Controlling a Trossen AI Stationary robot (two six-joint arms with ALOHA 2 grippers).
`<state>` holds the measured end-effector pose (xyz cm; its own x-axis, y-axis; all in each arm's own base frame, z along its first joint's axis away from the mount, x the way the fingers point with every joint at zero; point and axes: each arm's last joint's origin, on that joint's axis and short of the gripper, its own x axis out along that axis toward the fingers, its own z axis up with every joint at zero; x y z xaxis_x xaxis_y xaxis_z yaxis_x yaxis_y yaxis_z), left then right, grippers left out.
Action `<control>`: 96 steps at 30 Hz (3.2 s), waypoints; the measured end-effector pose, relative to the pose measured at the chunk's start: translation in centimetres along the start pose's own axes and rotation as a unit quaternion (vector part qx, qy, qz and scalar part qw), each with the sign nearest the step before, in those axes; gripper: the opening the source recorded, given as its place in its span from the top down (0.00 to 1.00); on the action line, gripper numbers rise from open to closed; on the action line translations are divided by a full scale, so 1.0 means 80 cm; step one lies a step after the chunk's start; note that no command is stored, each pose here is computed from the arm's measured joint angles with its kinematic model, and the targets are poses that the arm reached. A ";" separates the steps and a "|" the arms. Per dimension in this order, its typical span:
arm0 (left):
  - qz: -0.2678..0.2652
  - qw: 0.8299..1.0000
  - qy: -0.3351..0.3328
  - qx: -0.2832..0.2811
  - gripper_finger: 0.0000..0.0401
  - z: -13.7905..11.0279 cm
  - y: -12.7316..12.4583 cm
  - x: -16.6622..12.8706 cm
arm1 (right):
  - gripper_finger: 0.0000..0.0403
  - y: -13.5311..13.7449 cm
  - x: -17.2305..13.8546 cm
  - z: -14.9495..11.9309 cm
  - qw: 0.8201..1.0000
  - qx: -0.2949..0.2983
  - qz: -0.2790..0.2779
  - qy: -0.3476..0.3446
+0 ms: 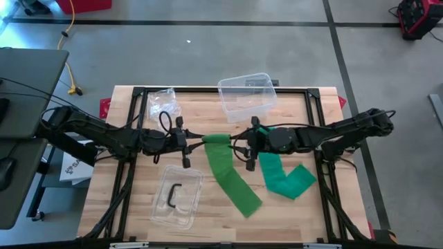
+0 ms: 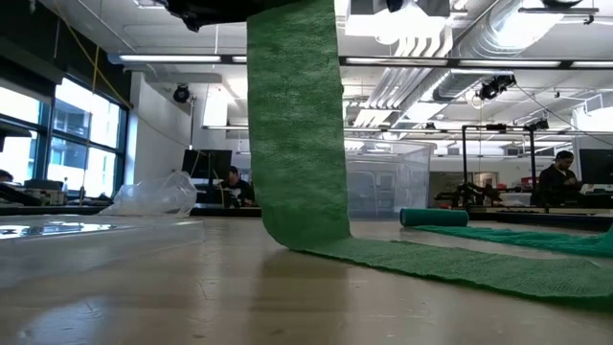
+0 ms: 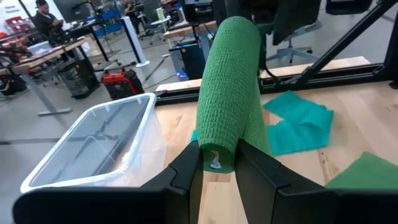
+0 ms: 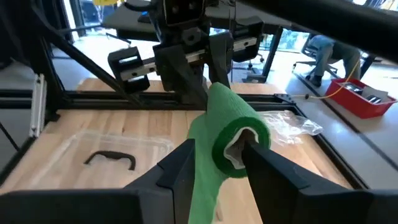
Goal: Roll bandage
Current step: Roll the green bandage
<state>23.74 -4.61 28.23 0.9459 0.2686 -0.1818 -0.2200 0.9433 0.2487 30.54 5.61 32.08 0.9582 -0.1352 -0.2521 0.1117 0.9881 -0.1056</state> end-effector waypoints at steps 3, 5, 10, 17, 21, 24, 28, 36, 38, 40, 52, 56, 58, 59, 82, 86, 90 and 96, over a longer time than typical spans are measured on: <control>0.005 1.000 0.003 0.007 0.81 -0.002 -0.003 0.003 | 0.67 -0.003 0.003 0.002 1.000 0.019 0.023 -0.009; 0.006 1.000 0.003 0.007 0.81 -0.004 -0.007 0.008 | 0.67 -0.006 0.005 0.002 0.999 0.031 0.028 -0.013; 0.008 0.999 0.015 0.027 0.81 -0.013 -0.017 0.020 | 0.67 -0.011 0.009 -0.002 0.998 0.055 0.024 -0.001; 0.009 1.000 0.016 0.015 0.80 -0.015 -0.019 0.023 | 0.87 -0.014 0.010 -0.009 0.998 0.060 0.019 0.030; -0.043 0.999 0.003 -0.013 0.73 -0.010 -0.015 0.019 | 0.97 -0.012 0.009 -0.015 0.998 0.020 0.032 0.051; -0.067 0.997 -0.018 -0.033 0.65 -0.001 -0.006 0.011 | 0.97 -0.011 0.009 -0.017 0.998 -0.008 0.029 0.057; -0.071 0.995 -0.045 -0.049 0.57 0.012 0.008 -0.004 | 0.99 -0.008 0.008 -0.017 0.996 -0.065 0.008 0.055; -0.072 0.991 -0.076 -0.084 0.55 0.029 0.033 -0.048 | 0.99 0.001 -0.004 -0.009 0.982 -0.186 -0.002 0.041; -0.081 0.989 -0.081 -0.096 0.55 0.031 0.032 -0.052 | 0.99 0.001 -0.007 -0.010 0.979 -0.197 0.005 0.046; -0.092 0.987 -0.078 -0.108 0.55 0.031 0.028 -0.051 | 1.00 0.000 -0.007 -0.010 0.978 -0.203 0.006 0.049; -0.056 0.961 -0.177 -0.207 0.55 0.045 0.003 -0.008 | 1.00 0.001 -0.010 -0.003 0.917 -0.398 0.019 0.018; -0.069 0.965 -0.160 -0.198 0.54 0.035 0.002 0.007 | 1.00 0.007 -0.015 0.000 0.889 -0.457 0.018 0.011; -0.076 0.965 -0.148 -0.201 0.52 0.032 0.004 0.011 | 1.00 0.012 -0.021 0.002 0.881 -0.473 0.013 0.007; -0.080 0.966 -0.143 -0.201 0.51 0.030 0.005 0.012 | 1.00 0.014 -0.024 0.004 0.876 -0.481 0.009 0.007; -0.248 0.928 -0.095 -0.261 0.31 -0.011 0.029 0.079 | 0.99 0.042 -0.044 -0.004 0.758 -0.650 0.054 0.010; -0.305 0.911 -0.125 -0.249 0.31 -0.008 0.021 0.082 | 0.99 0.042 -0.044 -0.002 0.757 -0.653 0.038 0.016; -0.316 0.911 -0.146 -0.220 0.31 -0.003 0.018 0.078 | 0.99 0.046 -0.047 0.004 0.776 -0.631 0.010 0.005; -0.317 0.911 -0.225 -0.135 0.31 0.012 0.012 0.066 | 0.99 0.047 -0.068 0.027 0.816 -0.575 -0.017 -0.058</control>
<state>28.76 -2.44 28.45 0.8917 -0.3979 0.2159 0.4122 0.9108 -0.0240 26.32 10.25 35.16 0.9857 -0.0874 -0.1443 -0.1182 0.2531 -0.9602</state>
